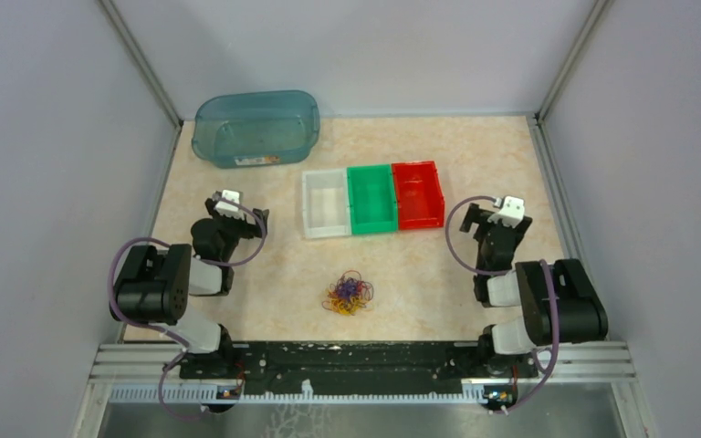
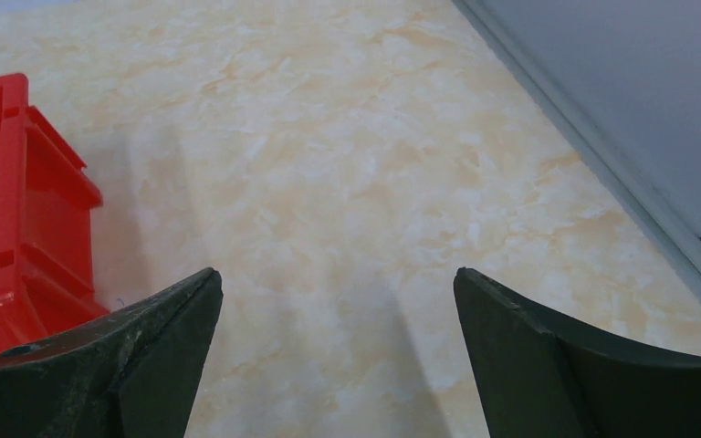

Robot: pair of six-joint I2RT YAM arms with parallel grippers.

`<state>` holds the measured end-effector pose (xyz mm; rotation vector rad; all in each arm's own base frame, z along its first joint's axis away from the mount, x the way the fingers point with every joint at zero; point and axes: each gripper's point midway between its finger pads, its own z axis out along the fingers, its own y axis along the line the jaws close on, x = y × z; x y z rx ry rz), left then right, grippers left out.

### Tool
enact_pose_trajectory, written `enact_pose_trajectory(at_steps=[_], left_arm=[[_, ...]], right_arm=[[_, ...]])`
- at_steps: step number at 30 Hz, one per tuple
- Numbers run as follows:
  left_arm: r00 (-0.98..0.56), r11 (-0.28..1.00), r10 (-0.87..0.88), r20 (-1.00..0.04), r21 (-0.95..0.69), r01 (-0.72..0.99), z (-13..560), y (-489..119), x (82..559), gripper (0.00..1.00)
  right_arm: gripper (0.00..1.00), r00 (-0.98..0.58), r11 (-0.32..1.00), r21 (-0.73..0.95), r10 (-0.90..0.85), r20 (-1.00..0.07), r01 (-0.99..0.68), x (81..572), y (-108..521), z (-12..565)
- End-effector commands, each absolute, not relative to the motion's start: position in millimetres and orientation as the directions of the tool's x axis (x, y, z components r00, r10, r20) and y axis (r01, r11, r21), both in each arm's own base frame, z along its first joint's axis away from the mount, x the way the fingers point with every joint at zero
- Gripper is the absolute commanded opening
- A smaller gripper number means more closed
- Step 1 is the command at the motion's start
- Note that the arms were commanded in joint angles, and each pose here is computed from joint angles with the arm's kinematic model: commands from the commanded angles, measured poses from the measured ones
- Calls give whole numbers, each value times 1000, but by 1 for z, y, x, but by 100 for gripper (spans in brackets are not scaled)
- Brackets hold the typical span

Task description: Untangle the cables

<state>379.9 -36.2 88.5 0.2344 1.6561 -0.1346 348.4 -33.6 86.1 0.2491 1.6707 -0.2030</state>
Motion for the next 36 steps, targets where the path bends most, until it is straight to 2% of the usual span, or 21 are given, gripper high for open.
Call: enact_pose_trajectory(at_steps=[1, 4, 7, 9, 13, 17, 19, 23, 26, 29, 33, 36], left_arm=[[-58, 974, 56, -997, 42, 223, 95, -35, 378, 100], [-72, 975, 55, -996, 38, 219, 105, -34, 382, 100], [-151, 951, 138, -979, 88, 296, 109, -42, 390, 100], [-233, 942, 189, -954, 109, 316, 106, -39, 392, 100], [-334, 930, 242, -911, 120, 346, 120, -37, 392, 100], [-409, 867, 294, -864, 62, 494, 137, -57, 372, 100], [-400, 798, 327, -856, 24, 602, 150, -74, 354, 100], [-341, 617, 392, -854, -31, 786, 159, -105, 305, 100], [-318, 531, 443, -838, -41, 846, 157, -124, 278, 100], [-308, 453, 509, -804, -54, 890, 146, -145, 254, 100], [-250, 322, 600, -760, -57, 945, 127, -171, 222, 100], [-227, 256, 635, -739, -76, 964, 118, -186, 210, 100]], right_arm=[[99, 25, 951, 79, 75, -997, 298, 346, -41, 117], [99, 51, 940, 75, 61, -997, 333, 341, -43, 138], [99, 41, 892, 139, 134, -990, 431, 341, -55, 161], [99, 43, 883, 164, 162, -986, 439, 341, -55, 178], [99, 54, 915, 270, 266, -962, 300, 343, -27, 210], [99, 91, 892, 417, 407, -909, 177, 339, -4, 242], [99, 60, 853, 506, 502, -863, 125, 333, 10, 242], [99, -60, 829, 543, 540, -840, -136, 328, 63, 244], [99, -191, 826, 529, 497, -846, -193, 325, 98, 228], [99, -259, 850, 470, 411, -874, -238, 313, 128, 211], [92, -376, 842, 448, 327, -867, -301, 294, 168, 186], [91, -448, 856, 419, 260, -856, -302, 281, 185, 163]])
